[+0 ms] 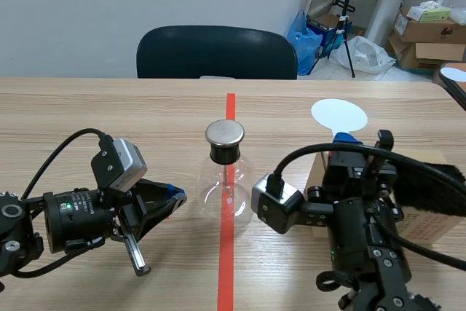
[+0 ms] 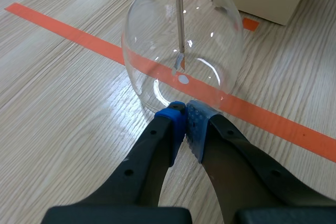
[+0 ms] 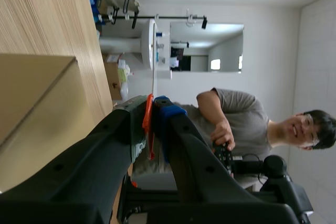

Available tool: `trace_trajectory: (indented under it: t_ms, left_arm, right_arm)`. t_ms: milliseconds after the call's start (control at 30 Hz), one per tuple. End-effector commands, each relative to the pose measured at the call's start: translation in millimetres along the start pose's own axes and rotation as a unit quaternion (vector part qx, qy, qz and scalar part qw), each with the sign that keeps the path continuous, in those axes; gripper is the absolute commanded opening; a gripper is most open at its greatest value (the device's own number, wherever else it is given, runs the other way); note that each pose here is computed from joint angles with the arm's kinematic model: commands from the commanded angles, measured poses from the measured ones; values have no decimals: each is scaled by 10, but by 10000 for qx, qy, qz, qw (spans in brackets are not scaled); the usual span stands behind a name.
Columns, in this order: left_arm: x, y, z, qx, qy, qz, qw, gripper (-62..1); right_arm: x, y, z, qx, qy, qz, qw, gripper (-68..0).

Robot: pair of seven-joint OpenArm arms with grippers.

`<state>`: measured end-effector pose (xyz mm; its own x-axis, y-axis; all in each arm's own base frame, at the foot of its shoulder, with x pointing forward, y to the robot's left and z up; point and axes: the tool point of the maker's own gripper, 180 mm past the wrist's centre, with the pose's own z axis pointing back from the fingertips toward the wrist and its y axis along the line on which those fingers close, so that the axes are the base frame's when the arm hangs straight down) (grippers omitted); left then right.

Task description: Do the electroscope experiment

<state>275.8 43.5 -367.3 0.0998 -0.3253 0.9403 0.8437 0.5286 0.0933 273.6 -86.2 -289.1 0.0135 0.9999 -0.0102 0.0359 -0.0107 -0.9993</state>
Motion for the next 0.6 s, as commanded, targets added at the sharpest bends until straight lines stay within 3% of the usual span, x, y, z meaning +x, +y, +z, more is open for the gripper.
trace_trajectory:
  t_ms: [0,233,400,567]
  left_arm:
    - [154,54,-34,28,-225,-48,9997,-582]
    - [154,55,-34,30,-225,-49,9997,-582]
    - [154,55,-34,30,-225,-49,9997,-582]
    - [154,55,-34,30,-225,-49,9997,-582]
  right_arm:
    - [-30,-152,-66,-248,68,-51,9997,-665]
    - [25,-153,-66,-249,-82,-47,9996,-665]
    - [198,-154,-55,-251,-565,-35,9981,-665]
    - [424,-185,-45,-309,-1198,-15,9923,-665]
